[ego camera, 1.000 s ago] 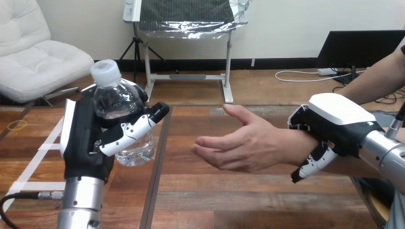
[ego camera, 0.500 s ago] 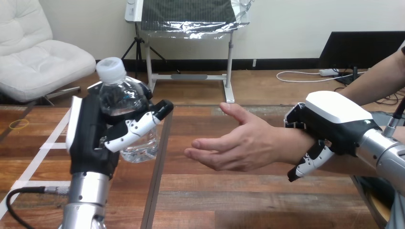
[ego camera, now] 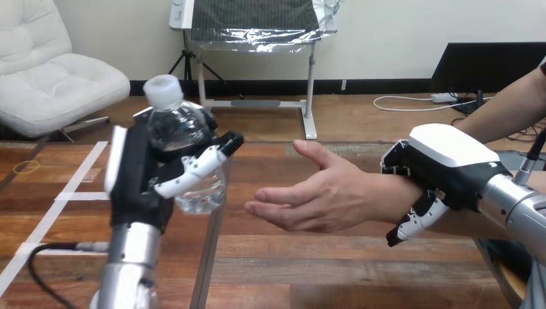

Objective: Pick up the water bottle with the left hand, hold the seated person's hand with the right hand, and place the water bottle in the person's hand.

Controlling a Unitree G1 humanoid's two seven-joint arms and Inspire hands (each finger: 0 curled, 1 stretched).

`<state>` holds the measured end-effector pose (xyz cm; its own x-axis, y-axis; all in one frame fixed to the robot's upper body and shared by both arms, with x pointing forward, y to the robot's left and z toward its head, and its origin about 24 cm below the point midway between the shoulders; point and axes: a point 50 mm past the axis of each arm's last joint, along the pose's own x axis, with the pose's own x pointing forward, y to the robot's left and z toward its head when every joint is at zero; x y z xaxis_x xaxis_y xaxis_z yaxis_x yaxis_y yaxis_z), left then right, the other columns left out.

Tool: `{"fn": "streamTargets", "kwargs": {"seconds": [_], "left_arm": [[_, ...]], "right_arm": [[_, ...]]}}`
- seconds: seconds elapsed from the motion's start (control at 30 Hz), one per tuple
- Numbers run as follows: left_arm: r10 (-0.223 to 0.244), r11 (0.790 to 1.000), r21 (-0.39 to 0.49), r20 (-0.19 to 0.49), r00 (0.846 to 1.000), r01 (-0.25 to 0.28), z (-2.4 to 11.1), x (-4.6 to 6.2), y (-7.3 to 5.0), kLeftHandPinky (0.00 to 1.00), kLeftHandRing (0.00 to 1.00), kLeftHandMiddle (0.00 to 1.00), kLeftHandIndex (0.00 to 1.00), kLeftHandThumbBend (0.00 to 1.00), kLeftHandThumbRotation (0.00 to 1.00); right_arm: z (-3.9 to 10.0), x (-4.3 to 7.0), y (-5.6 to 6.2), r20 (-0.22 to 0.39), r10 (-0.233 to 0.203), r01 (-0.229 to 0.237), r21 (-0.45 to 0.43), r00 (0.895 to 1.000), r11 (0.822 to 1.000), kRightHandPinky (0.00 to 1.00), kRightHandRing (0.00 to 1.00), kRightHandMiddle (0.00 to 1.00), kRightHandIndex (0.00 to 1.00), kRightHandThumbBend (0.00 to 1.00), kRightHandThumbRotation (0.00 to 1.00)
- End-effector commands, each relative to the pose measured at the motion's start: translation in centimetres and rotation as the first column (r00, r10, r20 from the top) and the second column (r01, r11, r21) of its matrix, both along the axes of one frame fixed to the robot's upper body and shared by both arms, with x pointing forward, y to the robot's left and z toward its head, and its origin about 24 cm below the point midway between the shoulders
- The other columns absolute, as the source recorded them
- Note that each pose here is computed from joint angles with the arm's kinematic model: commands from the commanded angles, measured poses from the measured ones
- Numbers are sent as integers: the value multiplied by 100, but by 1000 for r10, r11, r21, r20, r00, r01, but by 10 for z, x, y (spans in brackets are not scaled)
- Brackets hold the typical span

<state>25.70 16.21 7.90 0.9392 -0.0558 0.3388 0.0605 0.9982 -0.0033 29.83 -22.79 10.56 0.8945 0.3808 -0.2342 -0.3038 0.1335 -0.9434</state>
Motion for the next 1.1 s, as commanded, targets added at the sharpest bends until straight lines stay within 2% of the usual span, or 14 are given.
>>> {"fn": "streamTargets", "kwargs": {"seconds": [0.0,0.33,0.67,1.07], "left_arm": [[-70,997,-31,109,992,74,25,21,-17,24,30,35,37,56,0],[-128,989,-69,89,988,134,21,34,-33,26,31,36,38,57,0],[-151,985,-75,67,986,156,15,46,-49,28,33,39,40,62,0],[-199,975,-88,62,978,204,9,58,-70,29,34,40,42,66,0]], "right_arm": [[-4,6,-9,-22,-80,80,30,997,996,19,24,32,35,93,0],[-3,8,-1,-26,-70,71,37,997,997,19,25,33,36,94,0],[0,11,6,-21,-50,51,48,999,998,19,25,33,35,94,0],[4,13,15,-27,-42,43,44,999,998,21,27,35,36,92,1]]}}
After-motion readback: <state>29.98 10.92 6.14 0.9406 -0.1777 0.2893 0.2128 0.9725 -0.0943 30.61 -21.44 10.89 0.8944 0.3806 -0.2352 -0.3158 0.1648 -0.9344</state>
